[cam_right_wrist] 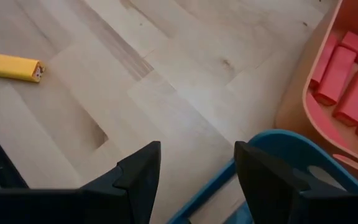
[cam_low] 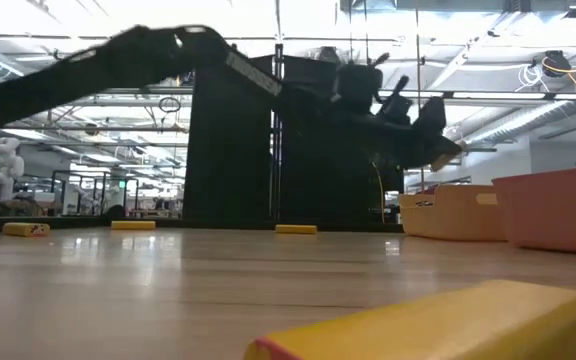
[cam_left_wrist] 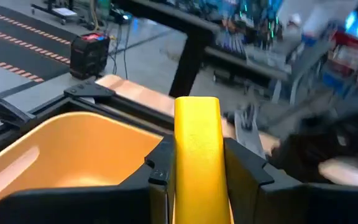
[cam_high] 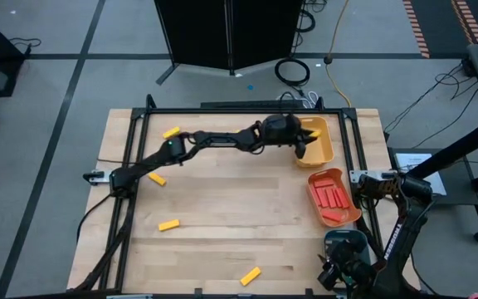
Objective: Sort blocks
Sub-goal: Put the yellow block into the yellow bin
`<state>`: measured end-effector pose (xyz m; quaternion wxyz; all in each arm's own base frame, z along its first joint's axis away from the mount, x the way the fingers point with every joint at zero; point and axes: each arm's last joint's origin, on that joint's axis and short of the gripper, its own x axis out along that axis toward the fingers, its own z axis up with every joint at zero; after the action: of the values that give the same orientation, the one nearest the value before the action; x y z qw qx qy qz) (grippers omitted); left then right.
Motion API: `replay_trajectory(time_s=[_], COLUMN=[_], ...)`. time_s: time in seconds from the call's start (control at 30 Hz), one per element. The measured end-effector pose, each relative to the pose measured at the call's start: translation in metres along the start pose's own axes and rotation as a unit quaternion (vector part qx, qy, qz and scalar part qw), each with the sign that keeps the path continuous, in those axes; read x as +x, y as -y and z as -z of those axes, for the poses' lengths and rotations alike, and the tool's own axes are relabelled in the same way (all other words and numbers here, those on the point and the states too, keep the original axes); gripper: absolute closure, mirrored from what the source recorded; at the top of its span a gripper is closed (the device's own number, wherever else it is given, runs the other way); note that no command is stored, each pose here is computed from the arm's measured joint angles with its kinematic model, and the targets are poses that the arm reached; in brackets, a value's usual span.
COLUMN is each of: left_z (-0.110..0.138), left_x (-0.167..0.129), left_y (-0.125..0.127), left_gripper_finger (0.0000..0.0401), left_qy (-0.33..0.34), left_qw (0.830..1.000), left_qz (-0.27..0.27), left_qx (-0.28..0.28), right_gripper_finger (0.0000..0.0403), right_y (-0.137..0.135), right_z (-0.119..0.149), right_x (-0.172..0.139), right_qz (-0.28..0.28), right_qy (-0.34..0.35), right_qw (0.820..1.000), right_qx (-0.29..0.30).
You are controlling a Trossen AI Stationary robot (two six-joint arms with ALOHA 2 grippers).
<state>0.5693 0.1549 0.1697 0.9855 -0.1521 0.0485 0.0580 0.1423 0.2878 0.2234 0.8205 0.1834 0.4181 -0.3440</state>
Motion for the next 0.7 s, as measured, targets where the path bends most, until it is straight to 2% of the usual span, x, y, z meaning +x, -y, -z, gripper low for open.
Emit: replay_trajectory(time_s=[0.13,0.3,0.53,0.7], left_z=[0.015,0.019,0.020,0.004], left_x=[0.010,0.011,0.010,0.003], left_y=[-0.018,-0.021,-0.019,-0.015], left_gripper_finger=[0.0316,0.0310,0.0237,0.0217], left_qy=[0.001,-0.009,-0.028,-0.065], left_qw=[0.999,0.998,0.998,0.996], left_qz=[-0.010,-0.015,-0.004,0.028], left_qx=[-0.053,-0.056,-0.058,-0.050], right_gripper_finger=[0.0206,0.0206,0.0206,0.0206], right_y=[0.000,-0.001,-0.001,-0.001], right_z=[0.000,0.000,0.001,0.001], right_x=[0.000,0.000,0.000,0.000], right_qz=[-0.001,-0.004,-0.005,-0.005], right_qy=[-0.001,-0.002,-0.002,-0.002], right_qw=[1.000,1.000,1.000,1.000], right_qx=[-0.005,-0.009,-0.021,-0.020])
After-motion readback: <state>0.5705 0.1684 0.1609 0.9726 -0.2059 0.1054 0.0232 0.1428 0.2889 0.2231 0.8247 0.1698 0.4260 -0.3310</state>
